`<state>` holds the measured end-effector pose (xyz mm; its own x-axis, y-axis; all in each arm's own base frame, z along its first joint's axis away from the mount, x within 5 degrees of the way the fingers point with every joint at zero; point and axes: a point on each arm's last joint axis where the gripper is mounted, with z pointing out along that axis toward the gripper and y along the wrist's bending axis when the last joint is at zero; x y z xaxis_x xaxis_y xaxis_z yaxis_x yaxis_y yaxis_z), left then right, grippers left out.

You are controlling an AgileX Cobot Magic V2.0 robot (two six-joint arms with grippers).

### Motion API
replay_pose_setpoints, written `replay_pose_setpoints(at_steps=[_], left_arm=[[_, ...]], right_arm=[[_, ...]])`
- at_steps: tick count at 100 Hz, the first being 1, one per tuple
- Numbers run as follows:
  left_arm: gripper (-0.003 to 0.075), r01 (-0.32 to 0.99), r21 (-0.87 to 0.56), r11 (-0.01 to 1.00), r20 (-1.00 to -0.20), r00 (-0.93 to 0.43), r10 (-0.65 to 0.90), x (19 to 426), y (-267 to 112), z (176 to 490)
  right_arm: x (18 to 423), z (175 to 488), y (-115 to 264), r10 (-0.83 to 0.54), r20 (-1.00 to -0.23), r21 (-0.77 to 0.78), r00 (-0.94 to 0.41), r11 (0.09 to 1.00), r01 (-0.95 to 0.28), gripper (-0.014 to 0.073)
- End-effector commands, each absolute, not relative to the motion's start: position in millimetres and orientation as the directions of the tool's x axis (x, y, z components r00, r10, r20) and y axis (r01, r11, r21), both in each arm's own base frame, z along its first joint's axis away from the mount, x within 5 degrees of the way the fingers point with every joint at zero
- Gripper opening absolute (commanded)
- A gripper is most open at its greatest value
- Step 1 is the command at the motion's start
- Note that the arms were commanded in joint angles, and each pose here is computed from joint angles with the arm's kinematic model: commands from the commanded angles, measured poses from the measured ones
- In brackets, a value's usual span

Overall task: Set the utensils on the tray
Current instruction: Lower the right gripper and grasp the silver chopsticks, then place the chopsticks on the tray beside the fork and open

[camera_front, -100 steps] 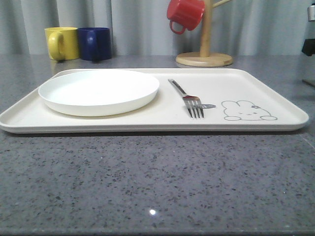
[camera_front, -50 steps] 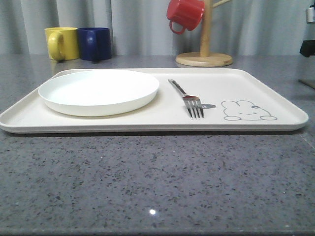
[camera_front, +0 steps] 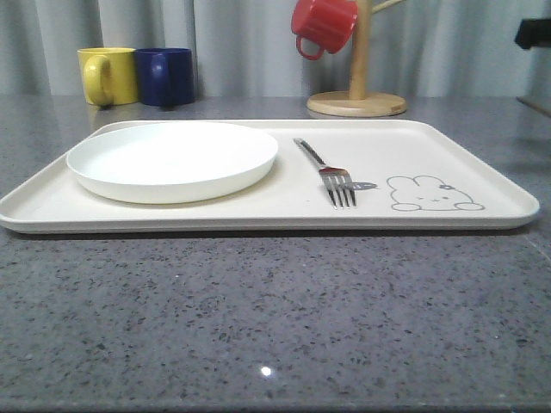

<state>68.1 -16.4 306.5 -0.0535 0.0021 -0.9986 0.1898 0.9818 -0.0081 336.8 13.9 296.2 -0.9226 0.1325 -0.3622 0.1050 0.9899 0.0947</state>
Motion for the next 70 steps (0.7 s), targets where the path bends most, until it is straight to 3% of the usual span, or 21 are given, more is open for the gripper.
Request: replay_pose_setpoints(at_steps=[1,36,70], left_arm=[[-0.0019,0.157,-0.016,0.987,-0.999,0.034,-0.021,68,-13,322],[-0.0019,0.157,-0.016,0.987,-0.999,0.034,-0.021,68,-13,322],[-0.0019,0.157,-0.016,0.987,-0.999,0.034,-0.021,68,-13,322]], right_arm=[[325,335,35,0.138,-0.492,0.152,-0.859,0.986,0.072,-0.0064],[320,333,137,0.075,-0.588,0.237,-0.805,0.968,-0.084,-0.0057],[328,300,167,0.064,-0.553,0.19,-0.831,0.98,-0.051,-0.0057]])
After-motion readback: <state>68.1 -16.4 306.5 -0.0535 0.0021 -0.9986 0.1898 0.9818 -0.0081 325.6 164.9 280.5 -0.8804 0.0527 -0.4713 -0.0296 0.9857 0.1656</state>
